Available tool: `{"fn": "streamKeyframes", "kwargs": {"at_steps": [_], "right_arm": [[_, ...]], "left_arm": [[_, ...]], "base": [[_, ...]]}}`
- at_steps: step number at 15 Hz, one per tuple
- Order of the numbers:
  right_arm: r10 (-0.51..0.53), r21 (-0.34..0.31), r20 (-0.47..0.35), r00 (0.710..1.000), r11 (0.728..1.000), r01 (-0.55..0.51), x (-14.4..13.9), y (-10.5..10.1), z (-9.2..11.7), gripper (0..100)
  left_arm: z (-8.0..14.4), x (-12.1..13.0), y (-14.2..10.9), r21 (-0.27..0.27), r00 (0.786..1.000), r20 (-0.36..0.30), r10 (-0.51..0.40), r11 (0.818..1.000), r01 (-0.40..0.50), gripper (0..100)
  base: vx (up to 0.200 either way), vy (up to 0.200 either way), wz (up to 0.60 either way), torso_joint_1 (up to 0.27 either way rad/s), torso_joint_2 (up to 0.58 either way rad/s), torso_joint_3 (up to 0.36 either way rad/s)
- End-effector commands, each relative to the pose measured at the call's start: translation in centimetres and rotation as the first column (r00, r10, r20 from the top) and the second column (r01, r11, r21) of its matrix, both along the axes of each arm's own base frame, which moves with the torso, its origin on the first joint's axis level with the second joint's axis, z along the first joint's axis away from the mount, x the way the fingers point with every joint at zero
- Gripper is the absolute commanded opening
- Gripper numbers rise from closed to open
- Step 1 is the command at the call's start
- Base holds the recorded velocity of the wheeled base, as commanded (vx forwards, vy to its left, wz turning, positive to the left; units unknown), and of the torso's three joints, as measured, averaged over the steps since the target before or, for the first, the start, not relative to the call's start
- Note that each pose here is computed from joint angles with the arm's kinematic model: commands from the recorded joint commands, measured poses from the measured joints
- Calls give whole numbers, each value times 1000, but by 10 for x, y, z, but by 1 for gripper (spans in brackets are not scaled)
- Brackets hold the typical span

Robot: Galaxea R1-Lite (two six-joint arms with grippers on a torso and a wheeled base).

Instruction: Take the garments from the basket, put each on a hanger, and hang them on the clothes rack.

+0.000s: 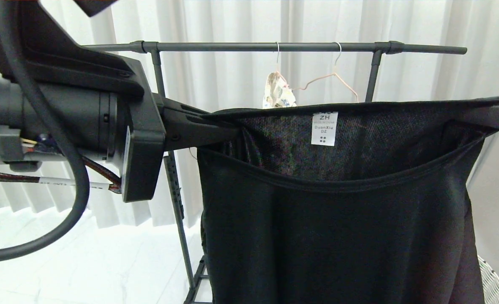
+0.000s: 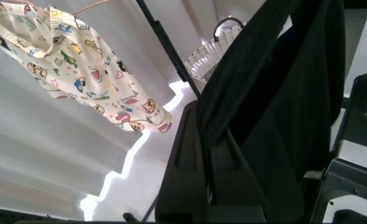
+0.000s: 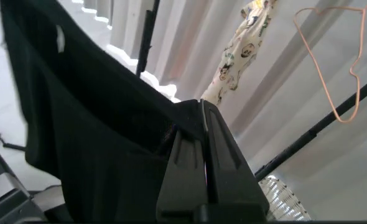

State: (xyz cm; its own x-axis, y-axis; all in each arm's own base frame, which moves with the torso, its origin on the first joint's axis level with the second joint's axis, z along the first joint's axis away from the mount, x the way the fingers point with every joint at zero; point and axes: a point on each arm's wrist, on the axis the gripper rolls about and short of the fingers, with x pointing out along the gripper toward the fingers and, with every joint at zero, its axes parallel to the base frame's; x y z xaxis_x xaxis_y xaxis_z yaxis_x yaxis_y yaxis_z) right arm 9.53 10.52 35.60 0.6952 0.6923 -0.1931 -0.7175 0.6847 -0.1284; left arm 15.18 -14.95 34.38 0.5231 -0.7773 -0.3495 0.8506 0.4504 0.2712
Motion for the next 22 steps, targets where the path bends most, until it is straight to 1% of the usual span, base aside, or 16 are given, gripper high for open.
{"fn": "streamKeyframes", "kwargs": {"at_steps": [1, 4, 5, 8, 9, 11, 13, 14, 15, 16, 17, 18, 19, 20, 21, 22], "right_arm": [[-2, -3, -2, 1000, 1000, 2, 0, 0, -1, 0], [-29, -7, -11, 1000, 1000, 29, 3, -2, -3, 0], [-44, -14, -16, 999, 999, 44, 5, -4, -6, 100], [-45, -27, -23, 999, 999, 45, 0, -9, -12, 100], [-47, -36, -29, 998, 998, 46, -3, -12, -15, 100], [-44, -48, -41, 998, 998, 42, -8, -17, -18, 100], [-41, -36, -33, 999, 999, 40, -13, -22, -17, 100], [-42, -31, -32, 999, 999, 41, -14, -23, -17, 100], [-61, -19, -28, 998, 998, 60, -15, -27, -16, 100], [-115, -17, -41, 992, 993, 115, -11, -31, -17, 100], [-235, -55, -66, 970, 971, 231, -1, -40, -24, 100], [-372, -136, -105, 922, 924, 357, 10, -52, -34, 100], [-477, -223, -109, 872, 867, 446, 17, -63, -41, 100], [-568, -297, -107, 816, 801, 519, 24, -75, -49, 100], [-594, -325, -102, 798, 778, 537, 27, -79, -53, 100], [-617, -369, -91, 782, 750, 549, 30, -84, -60, 100]], "left_arm": [[1, -2, 2, -1, 1000, 4, 4, 1000, -4, 0], [0, 0, 1, 6, 999, 2, 35, 999, -35, 0], [0, 1, 1, 9, 999, 4, 50, 999, -50, 0], [-4, 6, 1, 30, 995, 7, 102, 994, -102, 0], [-6, 11, 0, 48, 988, 14, 156, 986, -157, 0], [-8, 14, -2, 61, 985, 15, 174, 983, -174, 0], [-15, 20, -5, 99, 971, 22, 236, 966, -237, 0], [-15, 21, -5, 105, 966, 28, 257, 960, -259, 0], [-16, 22, -5, 117, 956, 41, 289, 949, -292, 0], [-16, 22, -4, 118, 953, 46, 299, 946, -302, 0], [-18, 22, -1, 137, 941, 56, 333, 931, -338, 0], [-24, 24, 6, 171, 909, 79, 408, 893, -416, 0], [-28, 23, 12, 190, 886, 92, 455, 865, -464, 0], [-34, 21, 20, 206, 868, 90, 489, 844, -496, 0], [-35, 19, 26, 209, 859, 90, 504, 834, -511, 0], [-40, 15, 38, 218, 844, 89, 529, 816, -535, 0]], "base": [[0, 0, 0, 0, 0, 0], [0, 0, 0, 0, 0, 0], [0, 0, 0, 0, 0, 0], [0, 0, 0, 0, 0, 0], [0, 0, 0, 0, 0, 0], [0, 0, 0, 0, 0, 0], [0, 0, 0, 0, 0, 0], [0, 0, 0, 0, 0, 0], [0, 0, 0, 0, 0, 0], [0, 0, 0, 0, 0, 0], [0, 0, 0, 0, 0, 0], [0, 0, 0, 0, 0, 0], [0, 0, 0, 0, 0, 0], [0, 0, 0, 0, 0, 0], [0, 0, 0, 0, 0, 0], [0, 0, 0, 0, 0, 0]]}}
